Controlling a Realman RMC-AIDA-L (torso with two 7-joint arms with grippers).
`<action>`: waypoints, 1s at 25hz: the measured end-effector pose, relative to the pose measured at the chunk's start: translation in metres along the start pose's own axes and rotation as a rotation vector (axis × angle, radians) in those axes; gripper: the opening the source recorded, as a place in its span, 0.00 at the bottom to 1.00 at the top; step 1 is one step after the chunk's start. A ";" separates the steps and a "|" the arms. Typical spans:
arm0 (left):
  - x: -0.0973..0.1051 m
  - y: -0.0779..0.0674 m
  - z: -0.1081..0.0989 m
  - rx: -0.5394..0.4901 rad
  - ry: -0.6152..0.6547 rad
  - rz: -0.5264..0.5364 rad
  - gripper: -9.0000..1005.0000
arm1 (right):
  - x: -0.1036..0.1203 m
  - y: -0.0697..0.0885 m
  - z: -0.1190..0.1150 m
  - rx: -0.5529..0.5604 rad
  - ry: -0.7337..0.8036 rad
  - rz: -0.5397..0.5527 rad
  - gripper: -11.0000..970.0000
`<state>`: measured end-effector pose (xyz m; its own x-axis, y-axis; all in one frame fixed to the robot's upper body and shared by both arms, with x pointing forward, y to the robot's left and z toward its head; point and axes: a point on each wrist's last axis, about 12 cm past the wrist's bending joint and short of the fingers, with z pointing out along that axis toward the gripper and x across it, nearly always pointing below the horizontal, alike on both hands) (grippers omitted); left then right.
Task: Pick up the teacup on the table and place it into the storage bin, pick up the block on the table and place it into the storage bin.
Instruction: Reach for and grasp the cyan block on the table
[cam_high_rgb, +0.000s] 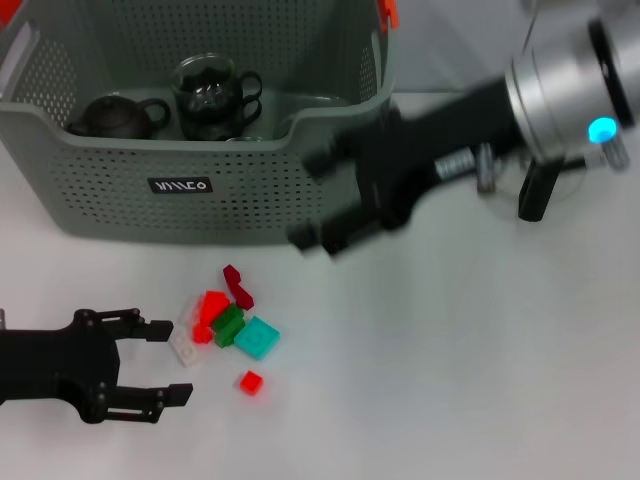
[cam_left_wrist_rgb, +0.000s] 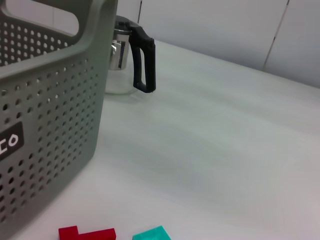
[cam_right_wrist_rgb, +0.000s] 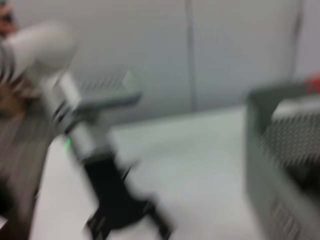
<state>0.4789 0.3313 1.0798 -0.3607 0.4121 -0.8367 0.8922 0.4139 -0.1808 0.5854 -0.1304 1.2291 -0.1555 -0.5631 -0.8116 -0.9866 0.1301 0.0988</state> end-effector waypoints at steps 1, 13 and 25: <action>0.000 0.000 0.000 -0.001 0.001 0.002 0.83 | 0.006 0.002 0.003 -0.013 0.034 0.017 0.92; -0.005 0.004 0.002 0.000 0.001 0.026 0.83 | 0.037 0.006 0.091 0.065 0.294 0.091 0.92; -0.004 0.004 0.006 -0.011 -0.001 0.040 0.83 | 0.055 0.009 0.141 0.143 0.289 0.102 0.92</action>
<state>0.4860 0.3266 1.0796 -0.3251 0.4278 -0.8434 0.9028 0.4058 -0.1421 0.5747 -0.0452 1.1039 -0.2807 -0.7471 -0.6026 -0.9514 0.2994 0.0720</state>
